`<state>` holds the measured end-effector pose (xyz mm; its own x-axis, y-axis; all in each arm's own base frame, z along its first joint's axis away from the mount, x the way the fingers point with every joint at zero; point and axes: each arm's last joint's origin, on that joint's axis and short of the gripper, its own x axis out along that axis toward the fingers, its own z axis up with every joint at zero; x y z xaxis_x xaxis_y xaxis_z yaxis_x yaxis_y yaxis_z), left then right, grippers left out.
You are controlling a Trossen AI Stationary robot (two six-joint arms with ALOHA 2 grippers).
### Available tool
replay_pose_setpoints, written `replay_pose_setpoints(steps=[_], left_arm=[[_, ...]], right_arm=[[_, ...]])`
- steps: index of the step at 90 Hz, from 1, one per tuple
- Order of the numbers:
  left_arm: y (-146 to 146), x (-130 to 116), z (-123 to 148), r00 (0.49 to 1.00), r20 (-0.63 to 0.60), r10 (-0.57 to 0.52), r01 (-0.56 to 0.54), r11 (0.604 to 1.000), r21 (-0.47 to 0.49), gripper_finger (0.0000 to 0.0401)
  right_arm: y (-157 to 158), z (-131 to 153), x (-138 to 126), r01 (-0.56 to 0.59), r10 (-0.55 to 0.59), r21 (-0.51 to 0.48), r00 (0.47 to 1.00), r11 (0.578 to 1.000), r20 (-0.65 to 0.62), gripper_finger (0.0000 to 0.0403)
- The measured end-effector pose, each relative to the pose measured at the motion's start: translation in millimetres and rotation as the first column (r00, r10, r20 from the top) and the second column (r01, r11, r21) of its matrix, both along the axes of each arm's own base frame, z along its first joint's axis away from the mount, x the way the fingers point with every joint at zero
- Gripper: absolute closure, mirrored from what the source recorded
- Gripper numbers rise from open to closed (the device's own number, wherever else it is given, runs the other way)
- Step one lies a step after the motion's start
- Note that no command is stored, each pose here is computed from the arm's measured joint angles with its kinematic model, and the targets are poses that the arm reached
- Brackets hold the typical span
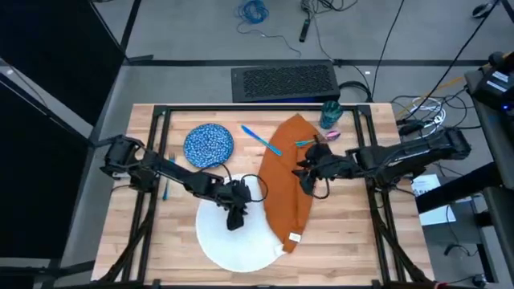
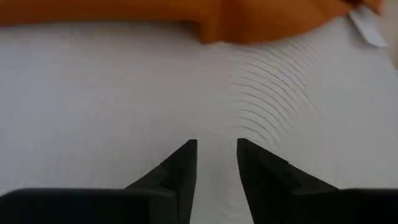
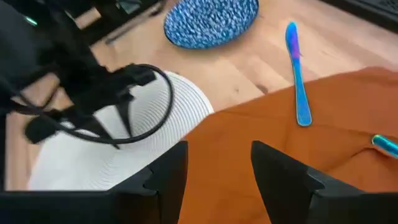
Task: Set table place
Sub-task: Move the white table mat to the center of the table, then put the blue plate on the white table mat
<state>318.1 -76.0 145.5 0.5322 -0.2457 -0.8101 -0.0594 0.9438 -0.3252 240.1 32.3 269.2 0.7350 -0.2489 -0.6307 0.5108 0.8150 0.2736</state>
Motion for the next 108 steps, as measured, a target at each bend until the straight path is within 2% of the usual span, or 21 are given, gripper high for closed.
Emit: replay_pose_setpoints(steps=[10, 19, 25, 30, 46, 60, 67, 74, 82, 90, 108], left_arm=[[-0.1, -4.6, 11.7, 1.0, 0.02, -0.012, 0.012, 0.999, 0.039, 0.0302], [5.5, -14.7, 32.7, 0.998, 0.063, 0.016, -0.026, 0.985, 0.168, 0.0302], [13.6, -23.6, 48.7, 0.993, 0.102, 0.055, -0.08, 0.962, 0.26, 0.0302], [23.8, -31.3, 60.3, 0.984, 0.151, 0.098, -0.14, 0.944, 0.3, 0.0302], [57.2, -50.8, 88.2, 0.938, 0.295, 0.181, -0.266, 0.921, 0.283, 0.0302], [88.3, -63.2, 96.6, 0.895, 0.365, 0.256, -0.37, 0.884, 0.286, 0.0302], [109.4, -68.8, 91.5, 0.879, 0.352, 0.321, -0.432, 0.85, 0.303, 0.0302], [133.3, -74.6, 85.5, 0.83, 0.352, 0.432, -0.533, 0.799, 0.278, 0.0302], [162.4, -89.2, 76.7, 0.751, 0.287, 0.594, -0.658, 0.71, 0.251, 0.0302], [184.0, -106.1, 72.5, 0.674, 0.214, 0.707, -0.738, 0.628, 0.248, 0.0302], [199.0, -139.9, 71.3, 0.571, 0.064, 0.818, -0.803, 0.541, 0.252, 0.0302]], right_arm=[[1.6, -9.3, 6.8, -0.023, 0.024, 0.019, 0.999, 1.0, -0.042, 0.0238], [1.1, -16.4, 11.2, -0.025, 0.026, 0.022, 0.997, 0.999, -0.075, 0.0238], [0.6, -17.0, 11.9, -0.014, 0.014, 0.006, 0.997, 1.0, -0.076, 0.0238], [-0.1, -16.3, 12.1, 0.001, -0.003, -0.019, 0.998, 1.0, -0.069, 0.0238], [-1.8, -19.5, 15.3, 0.016, -0.017, -0.053, 1.0, 0.998, -0.023, 0.0238], [-7.9, -36.0, 17.8, 0.006, -0.005, -0.029, 1.0, 1.0, 0.016, 0.0238], [-13.2, -34.7, 19.9, -0.016, 0.016, -0.013, 0.999, 1.0, 0.048, 0.0238], [-17.1, -32.1, 22.1, -0.039, 0.039, -0.007, 0.996, 0.999, 0.077, 0.0238], [-19.5, -28.5, 23.3, -0.068, 0.068, 0.001, 0.992, 0.998, 0.108, 0.0238], [-20.0, -29.1, 23.0, -0.083, 0.081, 0.011, 0.992, 0.997, 0.1, 0.0238], [-20.2, -30.2, 22.4, -0.096, 0.096, 0.0, 0.992, 0.995, 0.082, 0.0238]])
